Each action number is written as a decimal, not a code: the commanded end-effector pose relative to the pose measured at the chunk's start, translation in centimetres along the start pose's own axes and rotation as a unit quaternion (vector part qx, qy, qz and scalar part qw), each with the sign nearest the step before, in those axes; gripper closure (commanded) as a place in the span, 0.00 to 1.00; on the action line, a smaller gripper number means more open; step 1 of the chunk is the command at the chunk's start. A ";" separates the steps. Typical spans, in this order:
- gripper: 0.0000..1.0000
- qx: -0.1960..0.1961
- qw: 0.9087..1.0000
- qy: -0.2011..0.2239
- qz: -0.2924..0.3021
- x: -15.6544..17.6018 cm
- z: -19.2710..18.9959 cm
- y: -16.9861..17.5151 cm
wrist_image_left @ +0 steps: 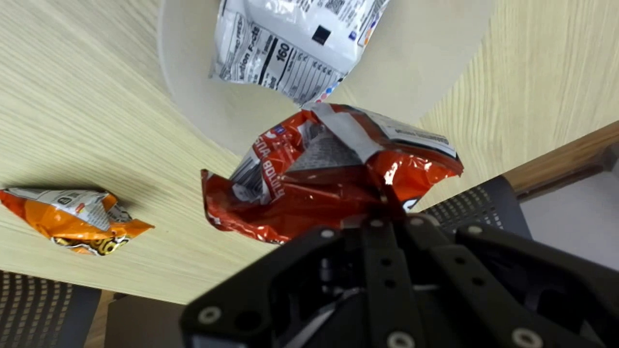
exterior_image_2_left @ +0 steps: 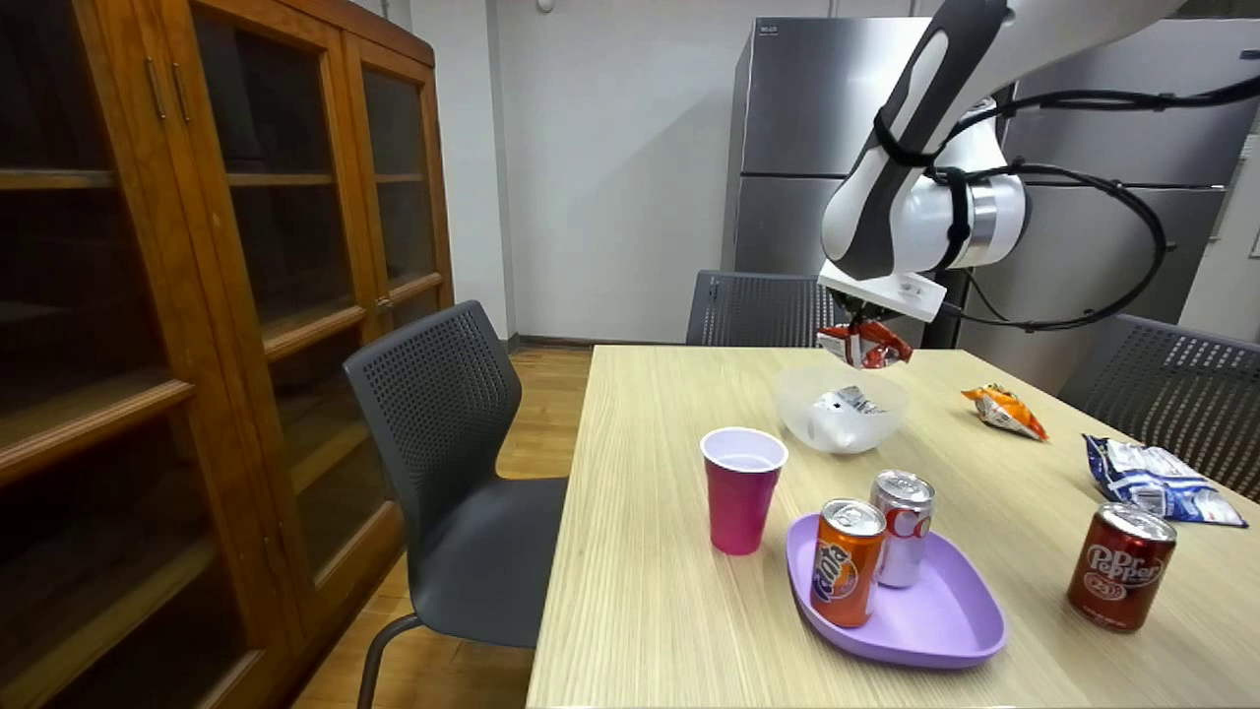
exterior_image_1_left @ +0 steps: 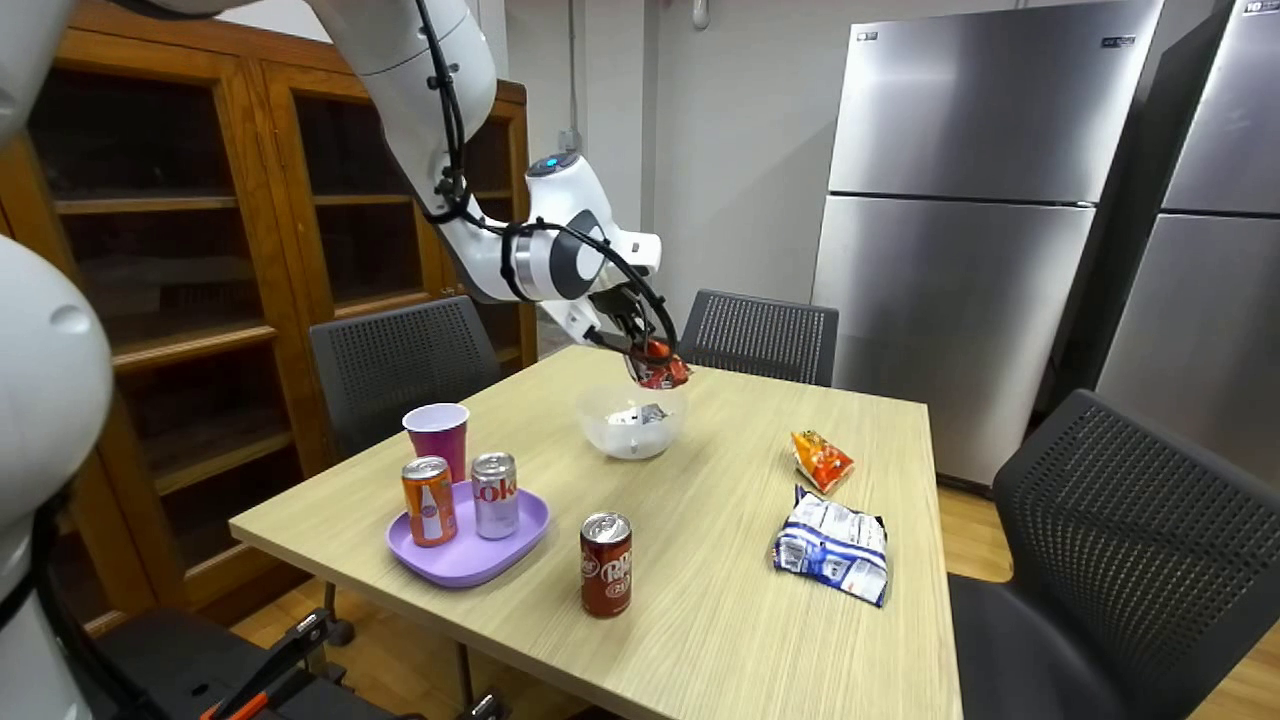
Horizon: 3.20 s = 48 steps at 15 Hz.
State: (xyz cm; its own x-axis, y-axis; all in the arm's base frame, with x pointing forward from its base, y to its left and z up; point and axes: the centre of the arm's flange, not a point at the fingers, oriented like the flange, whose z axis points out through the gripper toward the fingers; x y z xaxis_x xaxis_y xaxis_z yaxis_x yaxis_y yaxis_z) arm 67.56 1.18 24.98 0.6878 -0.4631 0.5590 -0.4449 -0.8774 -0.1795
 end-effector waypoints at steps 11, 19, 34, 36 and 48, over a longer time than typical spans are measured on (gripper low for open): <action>0.74 0.009 0.995 -0.055 -0.086 -4.1 1.5 -2.7; 0.23 0.010 0.995 -0.051 -0.081 -2.9 1.3 -1.6; 0.00 -0.039 0.997 -0.019 -0.067 2.0 1.9 7.0; 0.00 -0.046 0.997 -0.018 -0.065 2.7 2.1 8.4; 0.00 -0.075 0.997 -0.004 -0.029 5.0 2.6 13.6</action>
State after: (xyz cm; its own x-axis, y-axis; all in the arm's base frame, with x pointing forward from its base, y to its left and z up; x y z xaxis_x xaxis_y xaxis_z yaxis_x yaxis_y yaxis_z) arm 66.46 -13.46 23.25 0.7187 -0.4131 0.5593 -0.4846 -0.8744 -0.0231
